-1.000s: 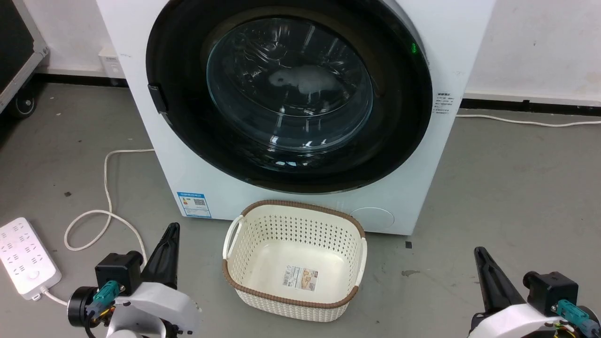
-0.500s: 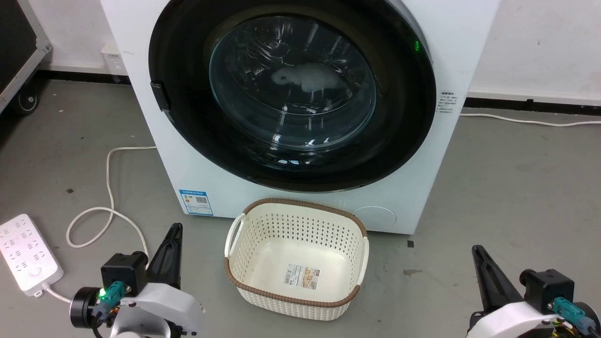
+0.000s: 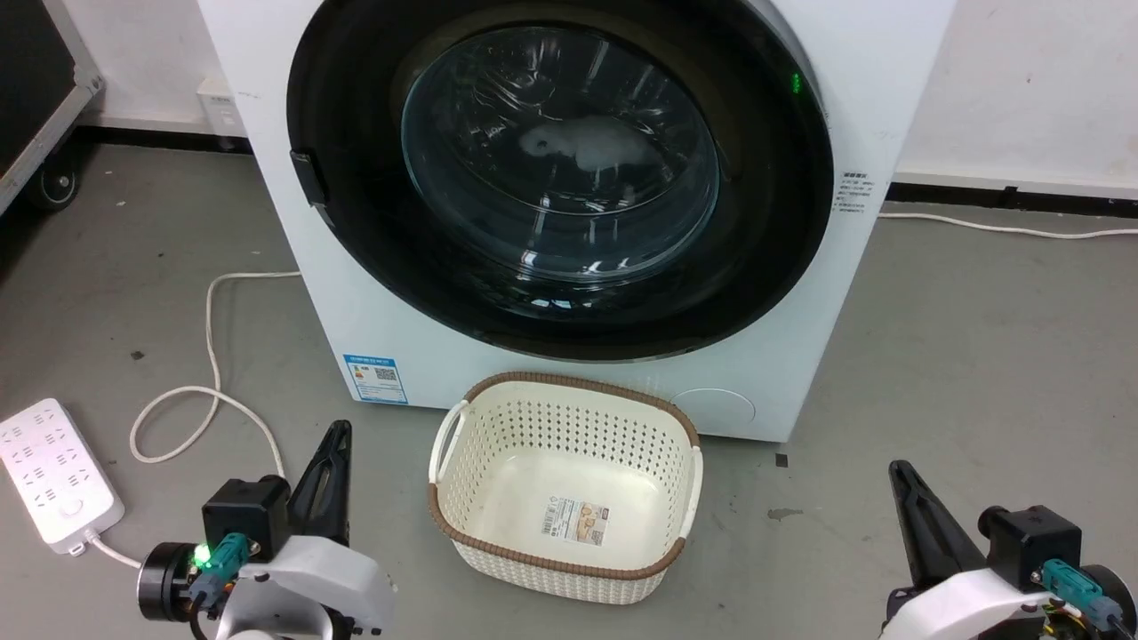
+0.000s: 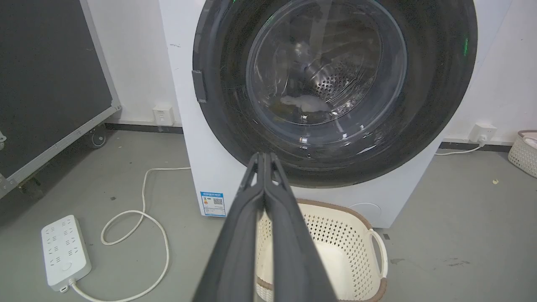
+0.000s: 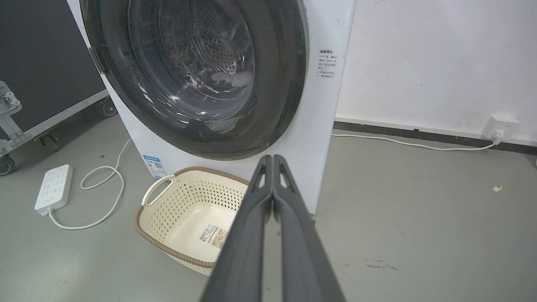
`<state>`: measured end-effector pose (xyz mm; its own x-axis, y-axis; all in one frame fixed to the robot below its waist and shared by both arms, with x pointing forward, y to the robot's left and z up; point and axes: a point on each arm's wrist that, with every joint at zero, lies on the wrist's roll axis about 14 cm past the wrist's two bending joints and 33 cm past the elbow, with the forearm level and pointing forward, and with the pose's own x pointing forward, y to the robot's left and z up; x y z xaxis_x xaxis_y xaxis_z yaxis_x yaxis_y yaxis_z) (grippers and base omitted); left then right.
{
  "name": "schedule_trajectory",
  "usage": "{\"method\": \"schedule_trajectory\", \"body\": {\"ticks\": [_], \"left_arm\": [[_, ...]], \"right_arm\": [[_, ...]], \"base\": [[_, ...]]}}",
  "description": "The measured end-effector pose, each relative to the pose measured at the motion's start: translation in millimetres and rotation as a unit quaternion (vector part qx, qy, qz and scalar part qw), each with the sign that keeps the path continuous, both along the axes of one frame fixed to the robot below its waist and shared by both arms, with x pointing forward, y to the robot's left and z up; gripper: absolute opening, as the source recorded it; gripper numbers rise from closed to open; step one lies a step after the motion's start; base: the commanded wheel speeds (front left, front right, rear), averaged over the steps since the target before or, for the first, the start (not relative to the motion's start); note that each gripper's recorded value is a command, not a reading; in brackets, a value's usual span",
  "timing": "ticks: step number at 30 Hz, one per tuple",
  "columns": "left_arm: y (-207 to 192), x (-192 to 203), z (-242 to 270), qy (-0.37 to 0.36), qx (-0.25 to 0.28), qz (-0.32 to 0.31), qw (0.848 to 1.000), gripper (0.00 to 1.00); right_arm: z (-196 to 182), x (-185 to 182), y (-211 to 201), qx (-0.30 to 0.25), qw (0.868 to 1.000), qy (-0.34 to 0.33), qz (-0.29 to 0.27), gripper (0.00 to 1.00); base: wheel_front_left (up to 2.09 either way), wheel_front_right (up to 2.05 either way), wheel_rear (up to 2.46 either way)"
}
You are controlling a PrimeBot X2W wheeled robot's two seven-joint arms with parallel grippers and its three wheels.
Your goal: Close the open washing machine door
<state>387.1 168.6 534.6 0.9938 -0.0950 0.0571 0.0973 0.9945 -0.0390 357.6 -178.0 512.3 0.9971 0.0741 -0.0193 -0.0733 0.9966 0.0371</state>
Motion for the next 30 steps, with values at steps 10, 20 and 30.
{"method": "schedule_trajectory", "body": {"ticks": [10, 20, 30], "left_arm": [[2.0, -2.4, -1.6, 0.005, 0.009, 0.008, 1.0, 0.0], [2.5, -3.5, -0.7, 0.006, 0.016, 0.016, 1.0, 0.0], [3.4, -6.2, -1.9, 0.011, 0.024, 0.024, 0.999, 0.0]], "right_arm": [[0.3, 1.4, 2.9, -0.005, 1.0, 0.002, 0.005, 0.0], [1.0, 3.4, 6.6, -0.013, 1.0, 0.003, 0.011, 0.0], [4.3, 6.3, 10.2, -0.023, 1.0, 0.001, 0.016, 0.0]], "base": [[0.0, 0.0, 0.0], [0.0, 0.0, 0.0], [0.0, 0.0, 0.0]]}}
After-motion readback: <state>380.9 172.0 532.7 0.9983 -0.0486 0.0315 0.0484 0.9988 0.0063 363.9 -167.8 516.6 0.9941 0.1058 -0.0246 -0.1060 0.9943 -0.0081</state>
